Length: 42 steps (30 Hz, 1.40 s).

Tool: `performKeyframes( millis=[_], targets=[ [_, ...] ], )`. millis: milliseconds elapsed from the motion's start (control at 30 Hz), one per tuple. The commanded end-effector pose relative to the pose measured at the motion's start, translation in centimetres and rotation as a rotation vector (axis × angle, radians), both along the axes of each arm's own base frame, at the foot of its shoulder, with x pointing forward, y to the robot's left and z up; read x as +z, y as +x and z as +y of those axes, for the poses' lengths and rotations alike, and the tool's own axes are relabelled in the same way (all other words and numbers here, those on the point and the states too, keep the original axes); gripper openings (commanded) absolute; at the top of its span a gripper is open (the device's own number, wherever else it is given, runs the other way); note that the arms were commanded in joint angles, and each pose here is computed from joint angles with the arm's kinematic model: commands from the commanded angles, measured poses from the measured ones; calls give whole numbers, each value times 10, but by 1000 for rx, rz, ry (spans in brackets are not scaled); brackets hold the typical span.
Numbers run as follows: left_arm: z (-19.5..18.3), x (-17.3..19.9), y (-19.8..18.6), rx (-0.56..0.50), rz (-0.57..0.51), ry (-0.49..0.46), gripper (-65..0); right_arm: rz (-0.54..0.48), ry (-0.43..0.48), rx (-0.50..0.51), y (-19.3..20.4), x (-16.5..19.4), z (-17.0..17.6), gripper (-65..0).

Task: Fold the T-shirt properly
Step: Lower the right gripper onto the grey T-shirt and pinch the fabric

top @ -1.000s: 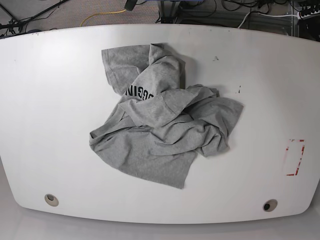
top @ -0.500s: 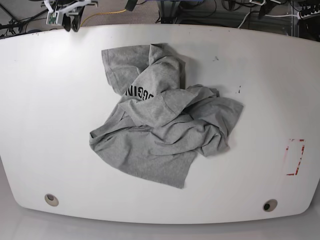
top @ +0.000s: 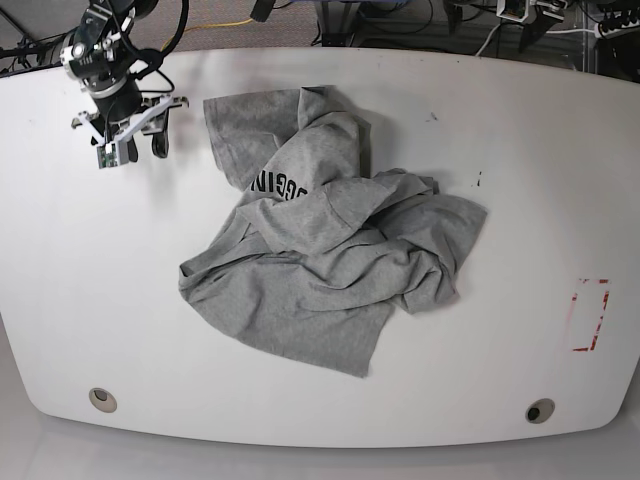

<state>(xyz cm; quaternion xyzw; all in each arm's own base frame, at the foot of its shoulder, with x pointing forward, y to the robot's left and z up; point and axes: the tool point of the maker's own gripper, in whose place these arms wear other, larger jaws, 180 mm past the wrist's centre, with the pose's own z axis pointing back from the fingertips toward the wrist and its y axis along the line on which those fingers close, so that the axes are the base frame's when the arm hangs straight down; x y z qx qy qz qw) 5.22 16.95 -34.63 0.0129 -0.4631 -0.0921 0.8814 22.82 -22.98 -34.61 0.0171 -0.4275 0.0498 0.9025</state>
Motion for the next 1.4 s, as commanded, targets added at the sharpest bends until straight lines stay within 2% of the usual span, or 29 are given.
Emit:
performKeyframes(
  millis=[0, 200, 300, 400, 567, 767, 900, 1267, 1300, 1367],
  targets=[
    [0, 7, 1, 0, -22, -1, -32, -43, -12, 27, 18, 16, 2, -296],
    [0, 7, 6, -1, -35, -1, -32, -60, -35, 72, 58, 36, 6, -239],
    [-1, 9, 18, -3, -70, -1, -32, -53, -46, 137, 78, 40, 18, -219],
    [0, 10, 27, -3, -95, 1, -32, -54, -57, 250, 94, 42, 45, -214],
    [2, 4, 38, 5, -76, 11, -32, -53, -56, 416, 110, 41, 94, -212],
    [4, 3, 49, 9, -84, 17, -32, -9, -24, 536, 123, 26, 136, -216],
    [3, 3, 50, 7, -87, 18, -32, 26, 8, 570, 132, 16, 152, -217],
    [5, 7, 65, -2, -125, 27, -32, 108, 121, 584, 138, -11, 183, -224],
    [5, 7, 65, -2, -125, 27, -32, 107, 123, 584, 141, -10, 184, -238],
    [6, 8, 65, -20, -126, 37, -32, 103, 137, 588, 143, -8, 190, -323]
  ],
)
